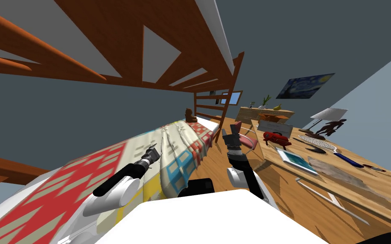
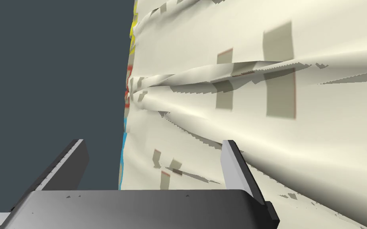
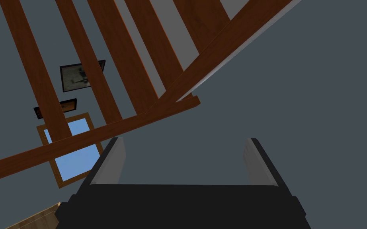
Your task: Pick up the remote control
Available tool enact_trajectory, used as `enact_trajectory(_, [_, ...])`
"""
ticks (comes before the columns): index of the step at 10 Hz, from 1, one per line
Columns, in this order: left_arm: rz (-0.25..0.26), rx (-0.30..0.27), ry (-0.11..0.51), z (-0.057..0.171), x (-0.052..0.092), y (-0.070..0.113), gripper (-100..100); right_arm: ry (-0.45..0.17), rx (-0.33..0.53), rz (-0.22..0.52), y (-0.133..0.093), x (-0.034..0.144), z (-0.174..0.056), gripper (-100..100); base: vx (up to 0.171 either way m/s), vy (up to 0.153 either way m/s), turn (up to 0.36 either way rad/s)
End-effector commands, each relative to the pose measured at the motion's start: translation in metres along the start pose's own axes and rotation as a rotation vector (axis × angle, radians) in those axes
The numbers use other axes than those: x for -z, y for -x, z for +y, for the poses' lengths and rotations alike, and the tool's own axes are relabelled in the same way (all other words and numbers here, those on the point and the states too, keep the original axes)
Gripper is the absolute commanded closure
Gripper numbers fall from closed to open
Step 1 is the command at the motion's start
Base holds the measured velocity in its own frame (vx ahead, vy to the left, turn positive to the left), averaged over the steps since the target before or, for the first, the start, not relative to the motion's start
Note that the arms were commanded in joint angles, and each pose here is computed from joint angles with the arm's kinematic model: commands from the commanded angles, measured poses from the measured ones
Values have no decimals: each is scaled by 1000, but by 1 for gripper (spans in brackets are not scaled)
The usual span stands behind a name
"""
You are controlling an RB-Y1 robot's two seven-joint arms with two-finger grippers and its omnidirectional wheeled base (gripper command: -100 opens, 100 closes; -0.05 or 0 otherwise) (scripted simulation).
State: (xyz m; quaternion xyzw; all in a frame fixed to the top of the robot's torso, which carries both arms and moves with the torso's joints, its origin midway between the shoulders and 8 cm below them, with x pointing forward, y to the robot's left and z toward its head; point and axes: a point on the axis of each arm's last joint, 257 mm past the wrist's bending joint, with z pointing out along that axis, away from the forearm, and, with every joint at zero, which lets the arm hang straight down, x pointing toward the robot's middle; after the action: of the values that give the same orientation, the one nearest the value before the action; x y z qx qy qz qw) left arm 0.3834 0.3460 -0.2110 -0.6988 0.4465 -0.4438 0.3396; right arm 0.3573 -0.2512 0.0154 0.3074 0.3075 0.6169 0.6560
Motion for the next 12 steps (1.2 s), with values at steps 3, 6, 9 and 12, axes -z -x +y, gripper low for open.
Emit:
enact_trajectory(3, [-38,22,93,22,0,14,-100,0,0,0,0,0,0,0,60,-2,29])
enact_trajectory(6, [-72,43,172,42,3,26,-100,0,0,0,0,0,0,0,59,-9,30])
enact_trajectory(9, [-108,63,250,61,7,39,-100,0,0,0,0,0,0,0,66,-3,28])
enact_trajectory(12, [-144,83,327,80,13,52,-100,0,0,0,0,0,0,0,65,-4,26])
